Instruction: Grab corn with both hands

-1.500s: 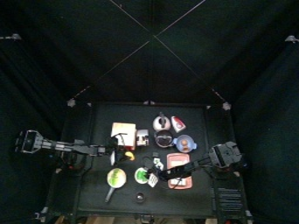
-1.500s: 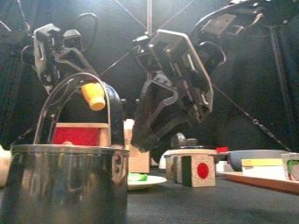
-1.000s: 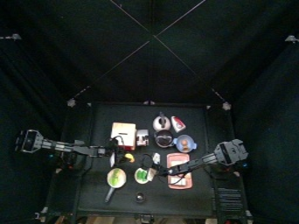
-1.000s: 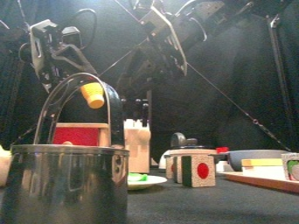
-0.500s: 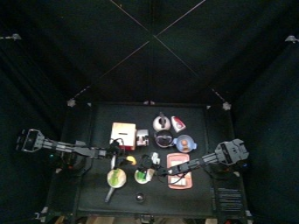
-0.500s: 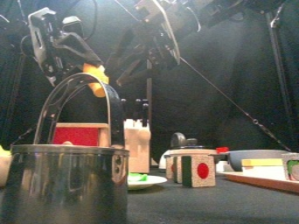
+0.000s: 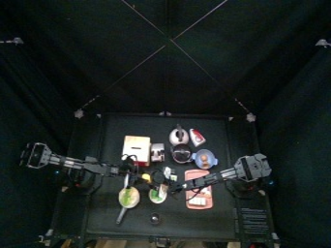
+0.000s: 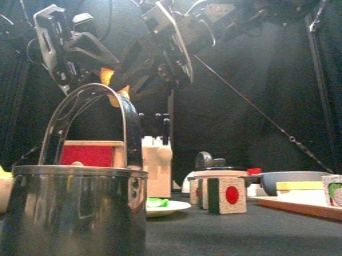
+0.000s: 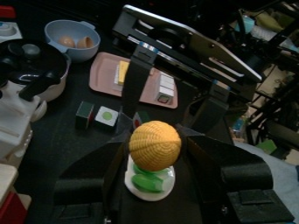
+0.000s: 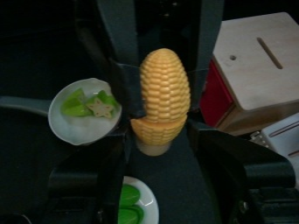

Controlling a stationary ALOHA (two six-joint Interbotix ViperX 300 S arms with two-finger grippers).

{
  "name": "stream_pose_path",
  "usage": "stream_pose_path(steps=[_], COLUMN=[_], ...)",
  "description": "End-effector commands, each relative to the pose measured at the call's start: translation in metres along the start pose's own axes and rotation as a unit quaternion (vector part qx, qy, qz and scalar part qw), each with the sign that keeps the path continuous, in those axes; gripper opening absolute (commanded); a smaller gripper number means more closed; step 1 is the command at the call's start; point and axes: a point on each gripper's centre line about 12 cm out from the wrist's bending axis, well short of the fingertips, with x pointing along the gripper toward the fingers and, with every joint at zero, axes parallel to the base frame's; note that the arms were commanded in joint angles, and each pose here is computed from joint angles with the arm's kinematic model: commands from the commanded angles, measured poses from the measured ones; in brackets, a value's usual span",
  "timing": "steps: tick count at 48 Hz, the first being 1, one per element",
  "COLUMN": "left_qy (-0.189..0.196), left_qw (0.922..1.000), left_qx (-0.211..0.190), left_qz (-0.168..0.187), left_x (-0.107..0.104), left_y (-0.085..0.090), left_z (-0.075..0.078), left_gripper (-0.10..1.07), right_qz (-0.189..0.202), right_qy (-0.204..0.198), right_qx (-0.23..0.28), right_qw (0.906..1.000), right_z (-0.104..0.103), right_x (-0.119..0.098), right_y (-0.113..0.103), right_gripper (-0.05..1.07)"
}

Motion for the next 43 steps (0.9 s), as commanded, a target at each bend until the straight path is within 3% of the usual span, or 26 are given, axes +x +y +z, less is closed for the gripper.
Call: stream_pose_path(steps=[1,14,30,43], left_qy=[-0.016,-0.016,-0.008,-0.005], left_qw=[0.9998,0.9998,0.9999,0.9997], left_qx=[0.003,0.003,0.006,0.021], left_qz=[-0.007,-0.007,-0.004,-0.007], left_x=[0.0026,0.0024,0.0023,0.002], left_y=[-0.0044,-0.0042,-0.0027,-0.0027], left_z=[0.0107,0.0103,0.0071,0.0055], left_gripper=[0.65,0.65,0.66,0.78], right_qz=[-0.001,0.001,0.011,0.011], right_qy=[-0.021,-0.022,-0.021,-0.017], right_qx=[0.009,0.01,0.008,0.01], right_qw=[0.9997,0.9997,0.9997,0.9998], right_z=[0.0184,0.0199,0.0198,0.0164], right_x=[-0.0054,-0.0044,-0.0043,-0.0043], right_y=[-0.0052,-0.006,-0.0041,-0.004], right_gripper=[0.87,0.83,0.6,0.6])
